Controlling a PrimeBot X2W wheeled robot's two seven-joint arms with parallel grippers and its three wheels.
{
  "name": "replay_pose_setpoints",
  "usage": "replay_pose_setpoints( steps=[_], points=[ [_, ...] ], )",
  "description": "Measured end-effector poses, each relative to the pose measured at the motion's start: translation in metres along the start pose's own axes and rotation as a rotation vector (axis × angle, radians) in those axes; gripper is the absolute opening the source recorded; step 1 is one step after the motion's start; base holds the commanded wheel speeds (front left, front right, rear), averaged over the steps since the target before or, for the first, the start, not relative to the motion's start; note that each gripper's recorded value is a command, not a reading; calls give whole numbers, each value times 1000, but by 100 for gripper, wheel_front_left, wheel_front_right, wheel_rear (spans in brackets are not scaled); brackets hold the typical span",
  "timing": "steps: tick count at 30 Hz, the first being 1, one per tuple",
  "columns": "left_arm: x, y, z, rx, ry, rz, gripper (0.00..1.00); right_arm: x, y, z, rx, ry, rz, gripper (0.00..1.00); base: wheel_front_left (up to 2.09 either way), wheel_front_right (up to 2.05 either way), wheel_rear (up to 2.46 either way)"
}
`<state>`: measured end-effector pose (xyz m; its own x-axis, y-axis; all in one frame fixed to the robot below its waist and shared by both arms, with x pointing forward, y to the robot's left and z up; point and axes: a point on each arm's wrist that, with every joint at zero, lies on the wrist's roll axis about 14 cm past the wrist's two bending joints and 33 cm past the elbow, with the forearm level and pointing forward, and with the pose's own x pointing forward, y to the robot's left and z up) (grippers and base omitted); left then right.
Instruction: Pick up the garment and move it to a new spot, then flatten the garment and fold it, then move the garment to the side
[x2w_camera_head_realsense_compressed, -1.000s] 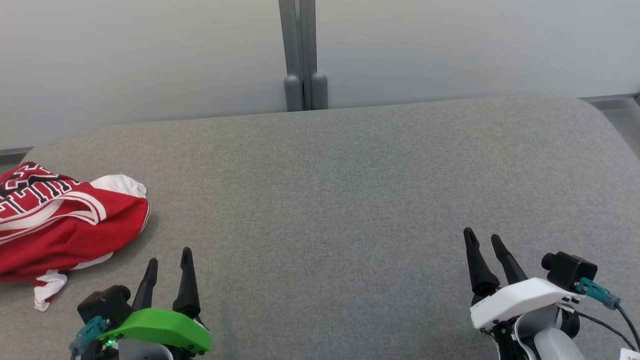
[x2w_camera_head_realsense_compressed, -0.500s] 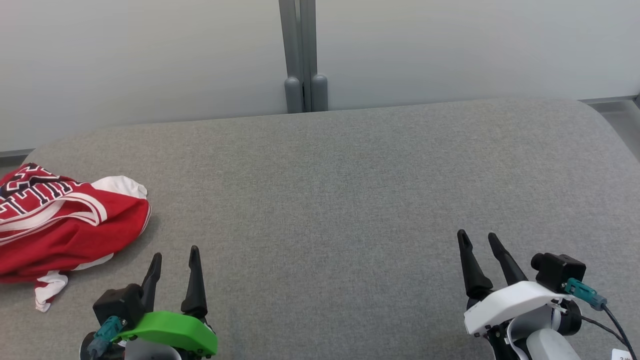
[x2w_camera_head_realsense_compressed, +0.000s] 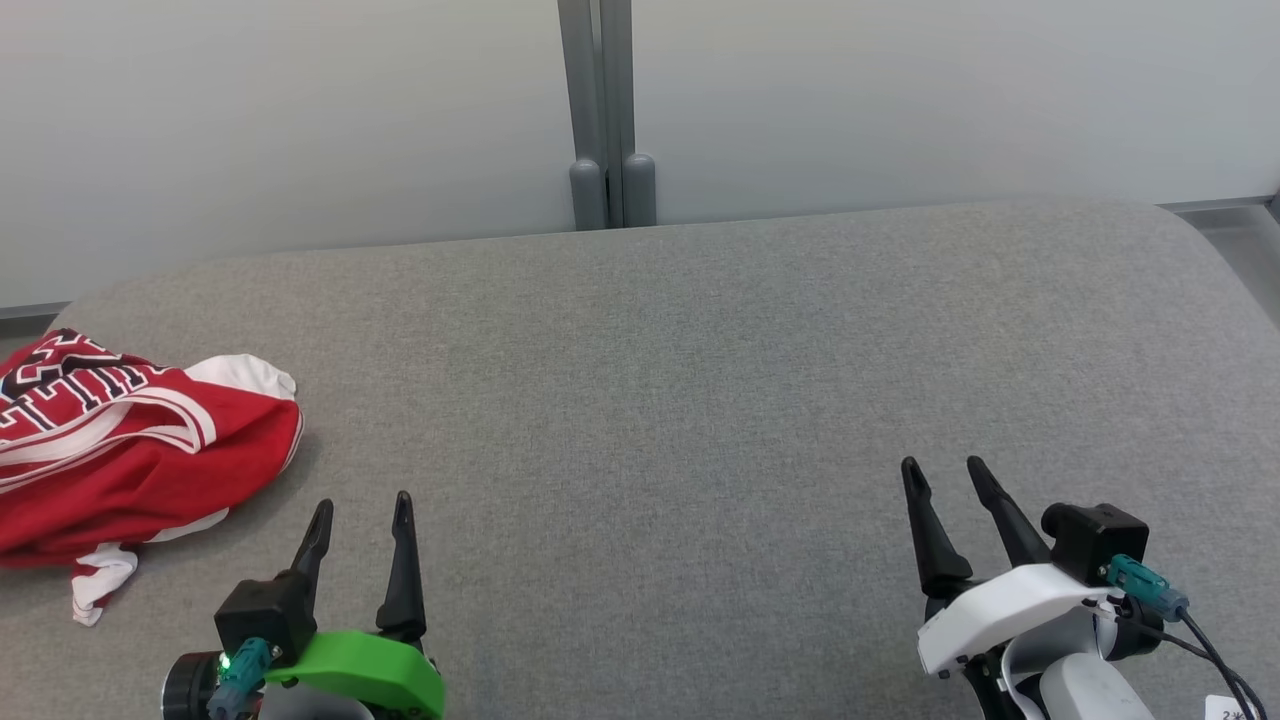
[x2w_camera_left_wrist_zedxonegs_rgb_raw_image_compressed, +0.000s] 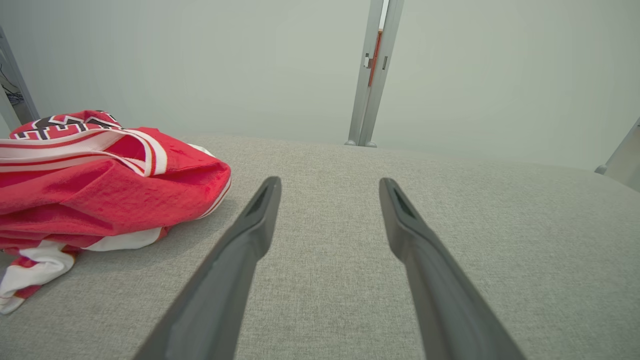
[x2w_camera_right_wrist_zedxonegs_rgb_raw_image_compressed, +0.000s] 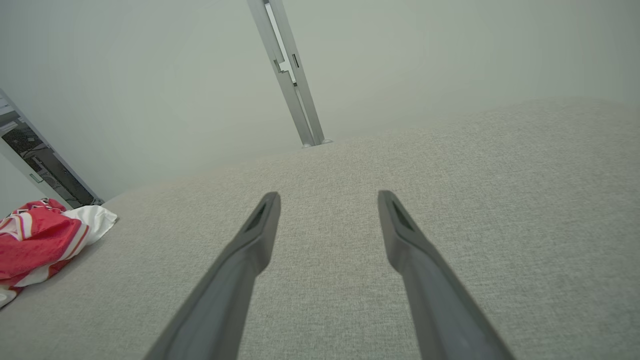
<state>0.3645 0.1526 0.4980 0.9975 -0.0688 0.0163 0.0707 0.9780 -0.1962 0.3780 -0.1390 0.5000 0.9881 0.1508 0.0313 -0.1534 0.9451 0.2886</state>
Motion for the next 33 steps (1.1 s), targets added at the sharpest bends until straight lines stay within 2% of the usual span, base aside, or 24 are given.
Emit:
replay_pose_setpoints(
  steps=[24,28,33],
  points=[
    [-4,-8,5,130,-46,-41,100,-1,12,2,-163,-24,59,100,0,0,0],
    [-6,-6,2,118,-40,-33,100,-1,14,3,-178,-29,66,100,0,0,0],
    [-8,3,-2,51,-29,-2,100,0,14,10,-151,-52,62,100,0,0,0]
  ],
)
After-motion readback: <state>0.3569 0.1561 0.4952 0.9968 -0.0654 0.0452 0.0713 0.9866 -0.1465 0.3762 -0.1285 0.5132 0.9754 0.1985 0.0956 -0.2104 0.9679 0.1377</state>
